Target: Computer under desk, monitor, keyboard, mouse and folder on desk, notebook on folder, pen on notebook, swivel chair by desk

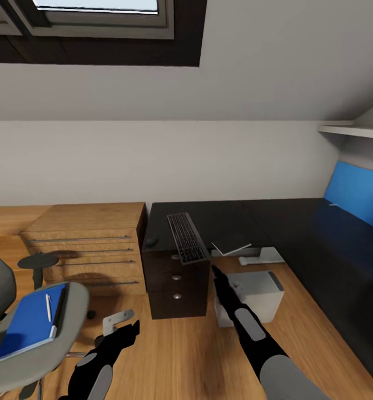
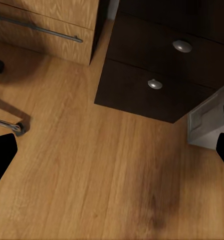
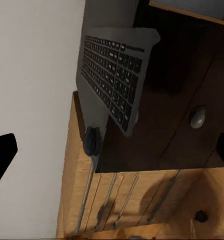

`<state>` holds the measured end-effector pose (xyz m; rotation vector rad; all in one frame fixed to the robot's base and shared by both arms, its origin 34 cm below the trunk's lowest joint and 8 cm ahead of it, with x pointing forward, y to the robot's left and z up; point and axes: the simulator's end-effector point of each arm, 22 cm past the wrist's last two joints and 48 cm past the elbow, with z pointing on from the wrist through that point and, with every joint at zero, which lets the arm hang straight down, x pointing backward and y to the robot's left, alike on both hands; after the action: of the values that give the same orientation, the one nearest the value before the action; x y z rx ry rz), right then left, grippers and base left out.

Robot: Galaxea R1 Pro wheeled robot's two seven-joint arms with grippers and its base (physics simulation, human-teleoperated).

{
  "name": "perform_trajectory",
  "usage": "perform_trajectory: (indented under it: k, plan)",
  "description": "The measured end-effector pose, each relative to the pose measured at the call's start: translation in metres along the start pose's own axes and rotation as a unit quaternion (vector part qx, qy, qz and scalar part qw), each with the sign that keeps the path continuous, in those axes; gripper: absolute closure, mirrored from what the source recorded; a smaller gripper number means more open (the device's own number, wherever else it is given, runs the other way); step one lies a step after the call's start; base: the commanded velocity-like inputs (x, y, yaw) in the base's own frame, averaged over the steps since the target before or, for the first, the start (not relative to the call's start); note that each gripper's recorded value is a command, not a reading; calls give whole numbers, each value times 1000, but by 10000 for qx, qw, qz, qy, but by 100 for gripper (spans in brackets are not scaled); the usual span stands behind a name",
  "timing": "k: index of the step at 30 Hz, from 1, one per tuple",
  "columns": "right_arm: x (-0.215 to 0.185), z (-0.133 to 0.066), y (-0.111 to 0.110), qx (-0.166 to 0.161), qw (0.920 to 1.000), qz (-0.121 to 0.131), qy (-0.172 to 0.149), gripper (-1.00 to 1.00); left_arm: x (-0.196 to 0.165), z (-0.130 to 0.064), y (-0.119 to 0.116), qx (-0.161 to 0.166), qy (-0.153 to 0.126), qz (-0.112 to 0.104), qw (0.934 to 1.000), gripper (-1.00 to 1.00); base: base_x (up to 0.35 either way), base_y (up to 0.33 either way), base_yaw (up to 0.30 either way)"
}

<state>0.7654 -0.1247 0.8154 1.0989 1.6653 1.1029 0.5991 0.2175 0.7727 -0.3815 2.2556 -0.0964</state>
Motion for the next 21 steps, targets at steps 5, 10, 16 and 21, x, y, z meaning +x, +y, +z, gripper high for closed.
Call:
perform_trajectory:
  k: [5,10,16,21]
  plan:
    - [16,1,-4,-56,9972,661,359,-100,3,3,-8,100,-31,44,9999,-100,0,0,0]
    - [19,4,-5,-149,9959,788,414,-100,5,0,-23,360,113,-66,9993,-100,0,0,0]
    - [20,7,-6,-238,9959,773,404,-100,28,0,-31,588,596,-124,9964,-100,0,0,0]
    - [17,10,0,-427,9957,734,367,-100,37,4,-31,619,657,-124,9958,-100,0,0,0]
